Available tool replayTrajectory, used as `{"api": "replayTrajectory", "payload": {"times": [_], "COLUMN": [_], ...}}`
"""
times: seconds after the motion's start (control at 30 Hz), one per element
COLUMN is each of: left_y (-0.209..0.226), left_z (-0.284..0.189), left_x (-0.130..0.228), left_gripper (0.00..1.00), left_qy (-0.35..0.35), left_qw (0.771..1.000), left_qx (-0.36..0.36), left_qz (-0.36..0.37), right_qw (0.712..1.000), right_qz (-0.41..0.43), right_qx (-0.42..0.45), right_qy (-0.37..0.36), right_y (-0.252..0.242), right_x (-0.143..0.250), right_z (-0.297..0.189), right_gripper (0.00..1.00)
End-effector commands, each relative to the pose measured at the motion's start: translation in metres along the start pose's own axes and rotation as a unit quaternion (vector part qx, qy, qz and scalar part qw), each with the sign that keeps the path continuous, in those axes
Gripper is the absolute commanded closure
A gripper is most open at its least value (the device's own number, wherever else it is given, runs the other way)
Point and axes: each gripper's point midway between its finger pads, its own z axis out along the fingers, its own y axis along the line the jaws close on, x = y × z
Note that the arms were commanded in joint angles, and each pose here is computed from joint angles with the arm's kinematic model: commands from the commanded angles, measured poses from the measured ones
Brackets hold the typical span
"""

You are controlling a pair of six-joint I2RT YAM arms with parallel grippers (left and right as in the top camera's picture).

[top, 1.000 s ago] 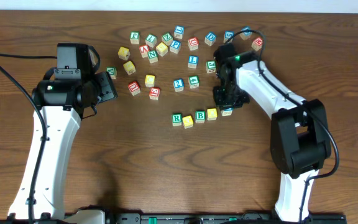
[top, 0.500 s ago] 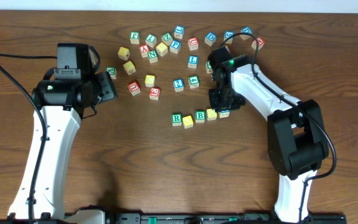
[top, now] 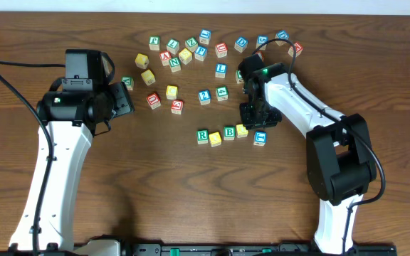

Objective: Spell out ROBOT
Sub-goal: 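Carry the T block with the right gripper to the right of O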

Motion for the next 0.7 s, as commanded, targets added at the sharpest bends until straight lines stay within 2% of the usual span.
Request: {"api": "replayTrajectory", "payload": {"times": [0.0, 0.23, 0.33, 0.5, 0.67], "left_y": [0.000, 0.000, 0.000, 0.000, 0.000], "left_z": [-0.002, -0.002, -0.002, -0.002, -0.002], "left_x": [-0.005, -0.005, -0.005, -0.005, -0.005], "left_gripper": [0.39, 0.39, 0.39, 0.39, 0.39], "left_qy": [-0.005, -0.005, -0.005, -0.005, -0.005], "left_qw": [1.000, 1.000, 1.000, 1.000, 1.000], "left_qx": [0.000, 0.000, 0.000, 0.000, 0.000], "left_qz": [-0.005, -0.005, -0.005, -0.005, -0.005], "right_qw": [1.000, 1.000, 0.999, 0.977, 0.957], "right_qz": [0.002, 0.004, -0.053, -0.211, -0.280], "right_qx": [0.005, 0.001, 0.005, -0.002, -0.004], "right_qy": [-0.011, -0.026, -0.013, 0.038, 0.071], "right_y": [-0.002, -0.010, -0.012, -0.009, -0.010], "right_x": [-0.002, -0.017, -0.012, 0.015, 0.036], "right_z": [-0.004, -0.034, -0.045, -0.038, -0.018], "right_gripper": [0.60, 0.62, 0.62, 0.51, 0.51]}}
